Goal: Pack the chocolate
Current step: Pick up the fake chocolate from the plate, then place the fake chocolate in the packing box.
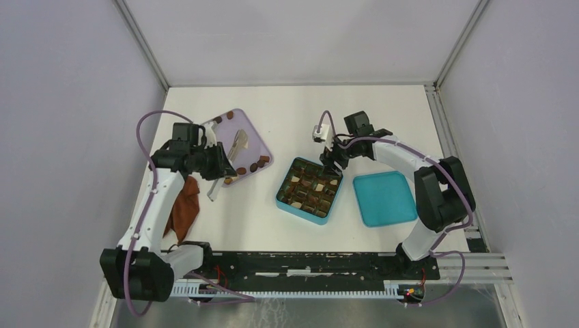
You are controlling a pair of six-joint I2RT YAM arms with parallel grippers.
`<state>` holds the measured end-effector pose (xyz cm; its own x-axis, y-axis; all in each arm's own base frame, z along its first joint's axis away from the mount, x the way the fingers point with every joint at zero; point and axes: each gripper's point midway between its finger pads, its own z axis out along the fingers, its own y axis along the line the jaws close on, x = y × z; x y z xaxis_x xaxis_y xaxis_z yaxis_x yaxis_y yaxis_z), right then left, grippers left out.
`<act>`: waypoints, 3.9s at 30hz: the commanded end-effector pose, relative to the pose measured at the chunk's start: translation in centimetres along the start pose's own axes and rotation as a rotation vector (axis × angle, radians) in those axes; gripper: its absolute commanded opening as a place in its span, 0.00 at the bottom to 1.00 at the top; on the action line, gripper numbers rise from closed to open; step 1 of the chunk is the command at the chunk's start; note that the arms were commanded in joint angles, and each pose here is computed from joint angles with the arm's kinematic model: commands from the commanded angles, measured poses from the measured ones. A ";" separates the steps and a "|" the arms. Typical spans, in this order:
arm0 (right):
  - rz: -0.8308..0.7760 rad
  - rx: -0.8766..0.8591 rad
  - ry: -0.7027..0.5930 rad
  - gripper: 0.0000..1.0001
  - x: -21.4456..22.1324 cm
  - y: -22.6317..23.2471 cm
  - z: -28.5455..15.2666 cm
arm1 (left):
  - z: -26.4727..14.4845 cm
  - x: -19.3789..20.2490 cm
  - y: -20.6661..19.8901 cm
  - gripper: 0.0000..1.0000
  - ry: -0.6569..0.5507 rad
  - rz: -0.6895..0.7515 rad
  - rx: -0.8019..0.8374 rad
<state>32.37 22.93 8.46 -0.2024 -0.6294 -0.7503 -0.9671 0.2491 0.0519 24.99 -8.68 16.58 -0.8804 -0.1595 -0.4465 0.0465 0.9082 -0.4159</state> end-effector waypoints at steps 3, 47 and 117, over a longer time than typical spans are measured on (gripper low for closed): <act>-0.027 0.112 0.071 0.65 0.4 -2.9 0.5 | -1.9 0.5 -3.8 0.02 -0.084 -0.017 0.205; -0.204 0.213 -0.136 0.00 -9.9 -0.7 -4.7 | -2.0 8.9 -17.4 0.02 -0.036 0.311 0.632; 0.035 0.023 -0.231 0.64 -4.9 -1.6 -6.0 | 1.2 5.8 -10.1 0.39 -0.042 0.258 0.083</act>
<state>33.98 20.94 13.15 -0.2763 -0.4687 -0.8390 -0.9379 0.3220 0.1290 16.37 -23.49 14.27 -0.8174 0.2097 -0.5365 0.4454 0.8208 -0.3578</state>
